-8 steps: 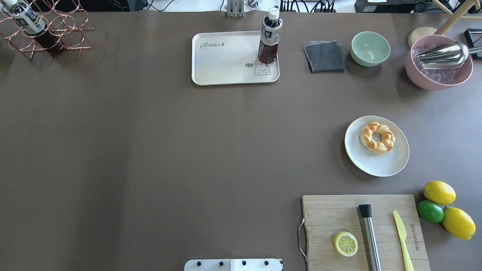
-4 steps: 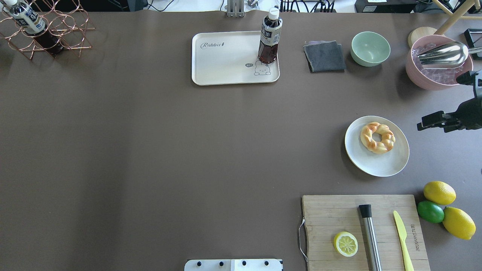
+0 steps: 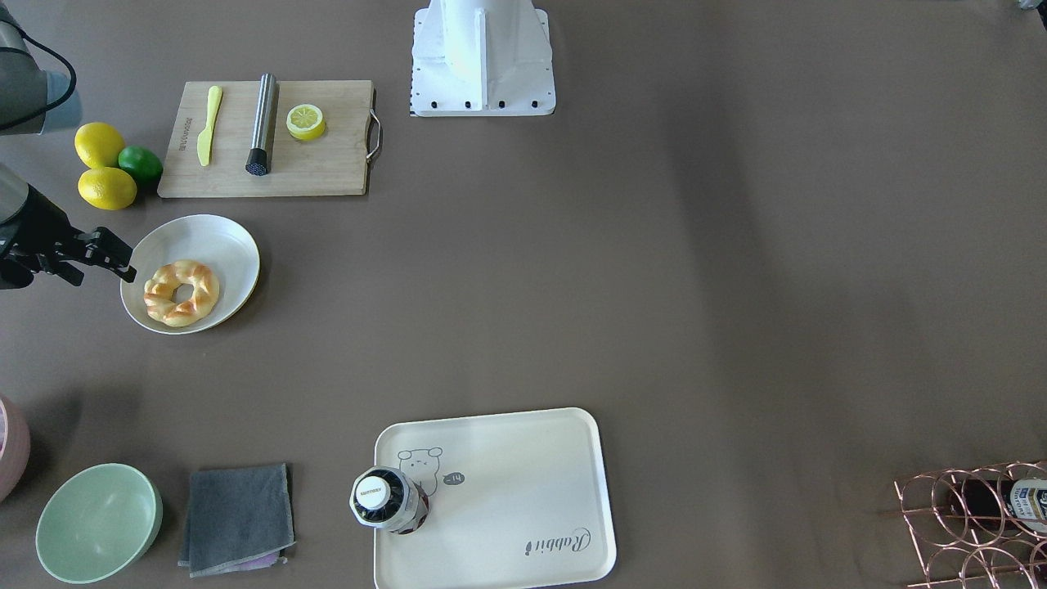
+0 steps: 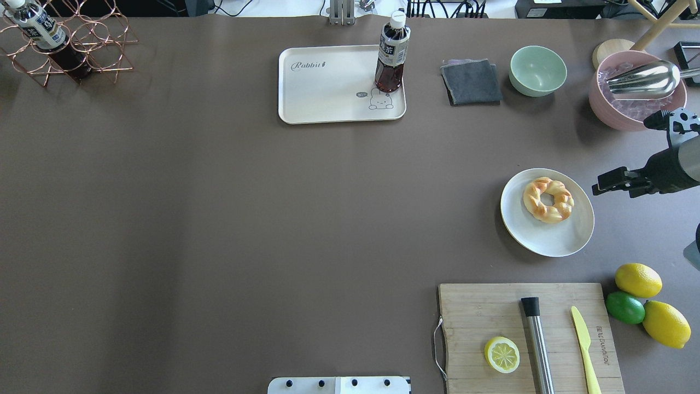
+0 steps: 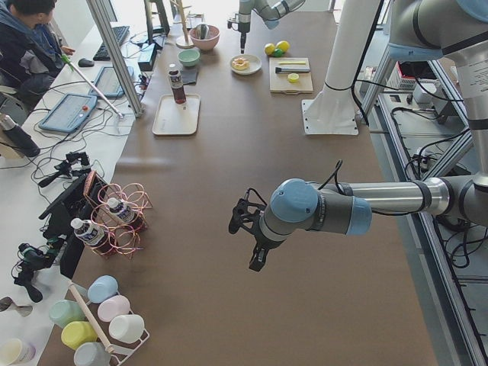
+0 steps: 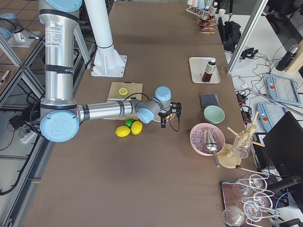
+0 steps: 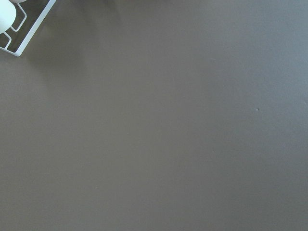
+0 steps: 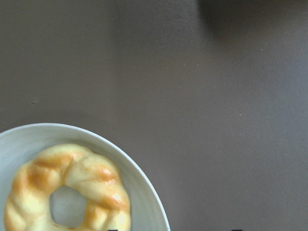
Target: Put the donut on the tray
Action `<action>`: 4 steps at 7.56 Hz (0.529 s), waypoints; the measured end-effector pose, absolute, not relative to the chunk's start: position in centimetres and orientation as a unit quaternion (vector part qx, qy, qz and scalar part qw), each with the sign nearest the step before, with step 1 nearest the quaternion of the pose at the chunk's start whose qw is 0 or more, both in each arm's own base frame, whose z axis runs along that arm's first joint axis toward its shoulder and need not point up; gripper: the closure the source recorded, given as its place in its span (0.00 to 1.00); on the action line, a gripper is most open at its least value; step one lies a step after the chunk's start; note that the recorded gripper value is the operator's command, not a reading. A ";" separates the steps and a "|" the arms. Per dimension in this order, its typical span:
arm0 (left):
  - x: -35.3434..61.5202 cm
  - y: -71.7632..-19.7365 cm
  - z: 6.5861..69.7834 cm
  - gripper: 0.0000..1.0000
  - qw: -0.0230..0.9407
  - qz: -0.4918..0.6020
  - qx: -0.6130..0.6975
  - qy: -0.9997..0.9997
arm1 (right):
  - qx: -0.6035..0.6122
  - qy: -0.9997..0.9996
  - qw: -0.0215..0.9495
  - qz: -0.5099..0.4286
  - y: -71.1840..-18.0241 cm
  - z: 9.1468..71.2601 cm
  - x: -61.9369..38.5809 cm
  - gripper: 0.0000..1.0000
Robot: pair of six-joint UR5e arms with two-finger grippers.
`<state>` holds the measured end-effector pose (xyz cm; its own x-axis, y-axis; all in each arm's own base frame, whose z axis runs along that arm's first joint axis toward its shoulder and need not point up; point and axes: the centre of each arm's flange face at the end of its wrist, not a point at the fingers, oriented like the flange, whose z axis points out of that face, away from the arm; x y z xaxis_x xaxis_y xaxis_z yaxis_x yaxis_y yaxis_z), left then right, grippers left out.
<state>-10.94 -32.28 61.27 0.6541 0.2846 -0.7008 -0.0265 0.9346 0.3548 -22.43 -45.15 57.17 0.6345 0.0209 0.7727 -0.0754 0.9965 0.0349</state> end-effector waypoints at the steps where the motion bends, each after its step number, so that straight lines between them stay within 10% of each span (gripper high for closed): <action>1: -11.0 -32.7 61.4 0.03 0.895 0.087 0.158 0.407 | 0.030 -0.423 0.905 0.021 -45.1 57.4 -23.5 0.49; 2: -11.0 -32.8 61.5 0.03 0.895 0.087 0.158 0.407 | 0.027 -0.422 0.906 0.015 -45.0 57.5 -24.4 0.73; 4: -11.0 -33.0 61.5 0.03 0.895 0.088 0.158 0.407 | 0.025 -0.421 0.907 0.007 -44.7 57.6 -25.3 0.77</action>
